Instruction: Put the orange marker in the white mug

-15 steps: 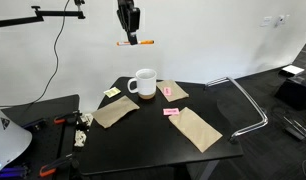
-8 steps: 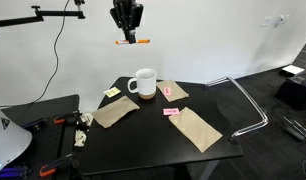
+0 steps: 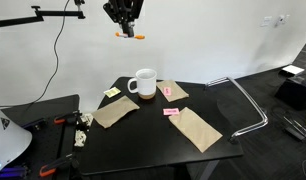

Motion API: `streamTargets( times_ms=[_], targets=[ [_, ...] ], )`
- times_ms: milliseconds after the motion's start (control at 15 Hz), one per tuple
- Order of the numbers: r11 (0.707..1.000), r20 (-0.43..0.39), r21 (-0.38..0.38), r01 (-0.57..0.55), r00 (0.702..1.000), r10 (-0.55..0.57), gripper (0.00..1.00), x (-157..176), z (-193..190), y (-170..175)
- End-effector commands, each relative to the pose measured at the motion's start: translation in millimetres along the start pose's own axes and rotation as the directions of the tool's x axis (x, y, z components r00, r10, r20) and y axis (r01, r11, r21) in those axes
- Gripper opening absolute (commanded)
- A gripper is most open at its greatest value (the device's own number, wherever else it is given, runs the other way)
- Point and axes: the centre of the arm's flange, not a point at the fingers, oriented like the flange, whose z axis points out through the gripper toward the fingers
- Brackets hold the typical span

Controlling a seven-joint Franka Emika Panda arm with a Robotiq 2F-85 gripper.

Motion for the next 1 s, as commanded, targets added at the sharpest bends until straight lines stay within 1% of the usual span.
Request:
streamTargets(
  times_ms=[0,200,400,733,933],
  targets=[
    [0.988,0.049,-0.051,0.144,0.989,-0.141,0.03,16.3,-7.2,-7.4],
    [0.966,0.084,-0.089,0.241,0.969,-0.234,0.03,25.8,-5.0,-17.0],
    [0.936,0.125,-0.115,0.333,0.939,-0.319,0.03,33.2,-1.8,-26.0],
    [0.877,0.185,-0.134,0.461,0.881,-0.435,0.03,46.1,6.2,-41.5],
    [0.833,0.237,-0.144,0.534,0.836,-0.494,0.03,54.5,13.8,-50.9]
  ],
)
